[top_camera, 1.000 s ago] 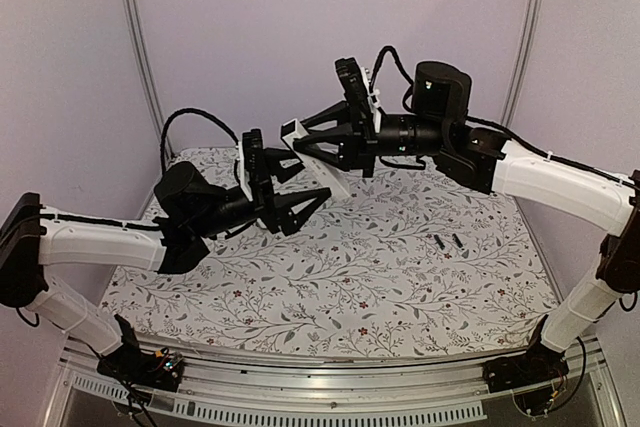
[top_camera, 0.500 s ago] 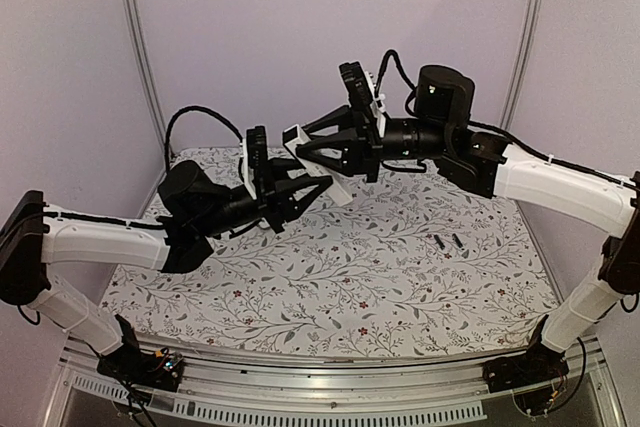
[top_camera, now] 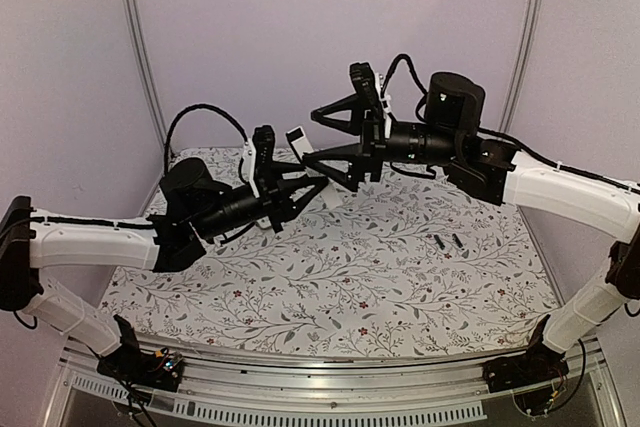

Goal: Load the batteries into the remote control
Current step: Pass from the right arm to the left, then place the remote control at the center of the board.

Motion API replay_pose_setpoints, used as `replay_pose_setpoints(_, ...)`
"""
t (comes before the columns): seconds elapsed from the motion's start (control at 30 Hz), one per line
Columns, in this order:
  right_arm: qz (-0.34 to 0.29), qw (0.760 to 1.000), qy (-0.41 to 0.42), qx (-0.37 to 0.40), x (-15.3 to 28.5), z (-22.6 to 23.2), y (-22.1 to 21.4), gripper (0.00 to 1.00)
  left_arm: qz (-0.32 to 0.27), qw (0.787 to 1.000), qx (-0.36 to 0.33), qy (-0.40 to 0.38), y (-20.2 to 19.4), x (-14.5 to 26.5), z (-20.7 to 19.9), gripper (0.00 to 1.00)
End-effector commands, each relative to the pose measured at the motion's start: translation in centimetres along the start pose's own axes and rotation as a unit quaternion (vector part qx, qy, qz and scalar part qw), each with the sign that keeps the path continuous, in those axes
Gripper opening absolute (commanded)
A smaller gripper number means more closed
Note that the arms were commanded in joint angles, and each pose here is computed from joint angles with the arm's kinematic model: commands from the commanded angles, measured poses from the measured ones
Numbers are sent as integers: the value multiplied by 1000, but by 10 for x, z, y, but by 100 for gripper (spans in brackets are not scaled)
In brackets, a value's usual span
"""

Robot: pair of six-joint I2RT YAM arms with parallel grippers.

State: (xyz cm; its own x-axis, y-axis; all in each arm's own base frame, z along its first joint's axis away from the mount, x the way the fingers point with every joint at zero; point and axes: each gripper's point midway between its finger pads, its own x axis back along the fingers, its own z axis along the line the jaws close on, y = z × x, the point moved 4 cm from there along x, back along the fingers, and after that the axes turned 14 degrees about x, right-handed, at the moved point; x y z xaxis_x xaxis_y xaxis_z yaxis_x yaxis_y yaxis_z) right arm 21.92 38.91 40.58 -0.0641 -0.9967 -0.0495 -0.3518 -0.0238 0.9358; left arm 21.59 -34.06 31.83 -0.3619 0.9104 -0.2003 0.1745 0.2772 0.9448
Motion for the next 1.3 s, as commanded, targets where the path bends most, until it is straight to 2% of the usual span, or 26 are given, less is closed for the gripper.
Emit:
replay_pose_setpoints(0.0,2,996,-89,-2,21,-24,12,99,22,994,9,104,9,11,21,0)
replay_pose_setpoints(0.1,19,990,-138,-17,31,-35,7,99,51,979,26,196,11,23,44,0)
replay_pose_setpoints(0.2,56,980,-187,-27,40,-43,-7,99,94,943,46,317,8,44,76,0)
replay_pose_setpoints(0.27,91,972,-213,-37,44,-48,-21,99,130,909,77,389,3,63,98,0)
replay_pose_setpoints(0.3,106,968,-222,-42,46,-50,-28,99,161,884,93,429,-5,78,109,0)
replay_pose_setpoints(0.5,169,949,-257,-77,56,-54,-57,99,250,756,158,584,-25,156,161,1)
replay_pose_setpoints(0.63,201,938,-268,-89,60,-53,-74,99,319,694,225,604,-56,191,190,3)
replay_pose_setpoints(0.77,227,929,-280,-87,66,-52,-87,99,353,655,264,613,-76,216,218,6)
replay_pose_setpoints(0.93,248,919,-297,-77,80,-47,-96,99,425,583,334,606,-104,248,245,3)
replay_pose_setpoints(1.13,272,910,-305,-69,88,-44,-106,99,478,535,352,601,-133,261,265,6)
replay_pose_setpoints(1.27,287,903,-313,-68,92,-45,-112,99,501,509,377,590,-152,272,271,19)
